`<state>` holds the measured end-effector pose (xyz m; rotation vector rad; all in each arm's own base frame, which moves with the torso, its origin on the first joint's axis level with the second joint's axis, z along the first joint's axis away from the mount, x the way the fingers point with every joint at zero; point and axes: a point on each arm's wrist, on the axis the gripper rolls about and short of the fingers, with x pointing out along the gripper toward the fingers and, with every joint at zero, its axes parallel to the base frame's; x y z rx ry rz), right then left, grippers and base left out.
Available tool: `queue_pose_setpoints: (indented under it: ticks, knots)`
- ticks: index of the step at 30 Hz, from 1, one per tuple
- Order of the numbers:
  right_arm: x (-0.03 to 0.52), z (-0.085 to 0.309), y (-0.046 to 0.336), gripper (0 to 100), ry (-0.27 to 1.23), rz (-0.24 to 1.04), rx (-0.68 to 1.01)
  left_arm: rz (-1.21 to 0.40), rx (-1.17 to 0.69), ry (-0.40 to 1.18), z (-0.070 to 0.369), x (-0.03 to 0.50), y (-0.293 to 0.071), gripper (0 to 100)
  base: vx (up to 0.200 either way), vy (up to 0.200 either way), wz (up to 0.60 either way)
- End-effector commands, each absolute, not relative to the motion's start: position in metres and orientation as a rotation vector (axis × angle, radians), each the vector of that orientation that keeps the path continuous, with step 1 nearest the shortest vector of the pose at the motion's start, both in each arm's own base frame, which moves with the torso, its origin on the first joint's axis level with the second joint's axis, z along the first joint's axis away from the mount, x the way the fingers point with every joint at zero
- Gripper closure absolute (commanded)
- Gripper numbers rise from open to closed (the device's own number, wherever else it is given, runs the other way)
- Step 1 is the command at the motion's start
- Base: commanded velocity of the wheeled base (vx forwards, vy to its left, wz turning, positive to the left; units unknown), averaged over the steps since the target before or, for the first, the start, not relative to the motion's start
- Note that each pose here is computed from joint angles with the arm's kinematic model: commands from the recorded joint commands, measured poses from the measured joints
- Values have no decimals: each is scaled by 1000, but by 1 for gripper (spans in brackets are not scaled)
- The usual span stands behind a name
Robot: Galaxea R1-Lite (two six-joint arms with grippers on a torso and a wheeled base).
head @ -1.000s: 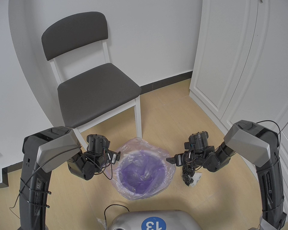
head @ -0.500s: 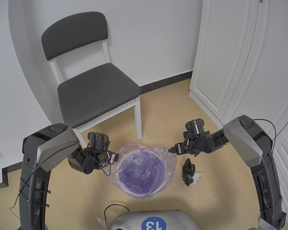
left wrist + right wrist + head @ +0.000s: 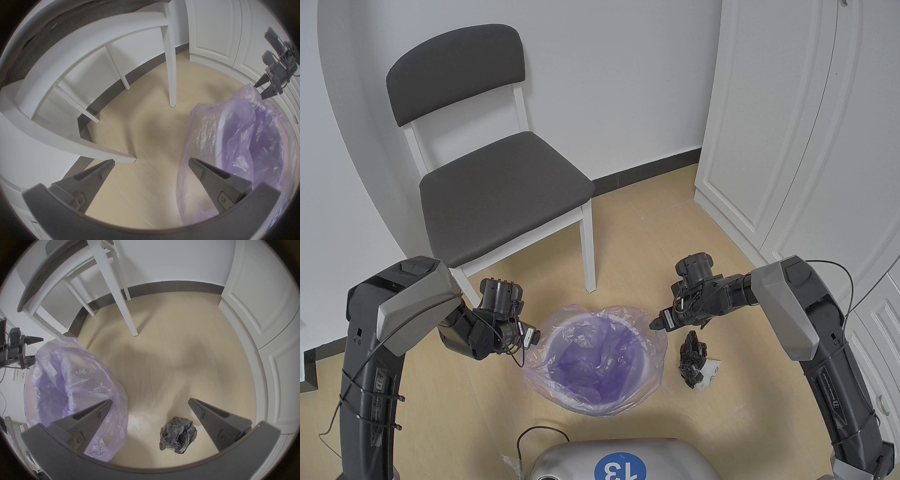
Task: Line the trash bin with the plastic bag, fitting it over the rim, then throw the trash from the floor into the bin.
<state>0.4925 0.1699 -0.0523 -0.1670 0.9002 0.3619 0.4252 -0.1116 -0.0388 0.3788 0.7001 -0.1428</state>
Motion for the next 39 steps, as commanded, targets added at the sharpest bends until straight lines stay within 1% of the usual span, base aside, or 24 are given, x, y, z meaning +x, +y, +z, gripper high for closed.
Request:
queue_pose_setpoints:
  ticks: [1, 12, 19, 22, 26, 28, 32, 34, 38, 39]
  knots:
    - [490, -75, 170, 0, 942, 358, -172, -142, 381, 715, -48, 423, -110, 0, 0, 0, 0]
    - [489, -77, 173, 0, 946, 373, -176, -155, 385, 777, -57, 408, -105, 0, 0, 0, 0]
    - [492, -85, 173, 0, 904, 368, -174, -120, 396, 781, -62, 417, -96, 0, 0, 0, 0]
    - [493, -87, 172, 0, 901, 361, -176, -115, 392, 768, -61, 422, -96, 0, 0, 0, 0]
    - [494, -87, 172, 0, 886, 355, -168, -70, 378, 721, -60, 438, -96, 0, 0, 0, 0]
    - [497, -84, 171, 0, 860, 347, -155, 4, 381, 685, -61, 447, -97, 0, 0, 0, 0]
    - [501, -73, 170, 0, 817, 297, -92, 26, 352, 651, -61, 443, -101, 0, 0, 0, 0]
    - [506, -63, 170, 0, 765, 272, -39, 28, 338, 626, -58, 441, -101, 0, 0, 0, 0]
    - [510, -58, 169, 0, 715, 224, 23, 29, 322, 594, -55, 435, -102, 0, 0, 0, 0]
    - [511, -55, 169, 0, 693, 171, 55, 30, 313, 592, -52, 425, -100, 0, 0, 0, 0]
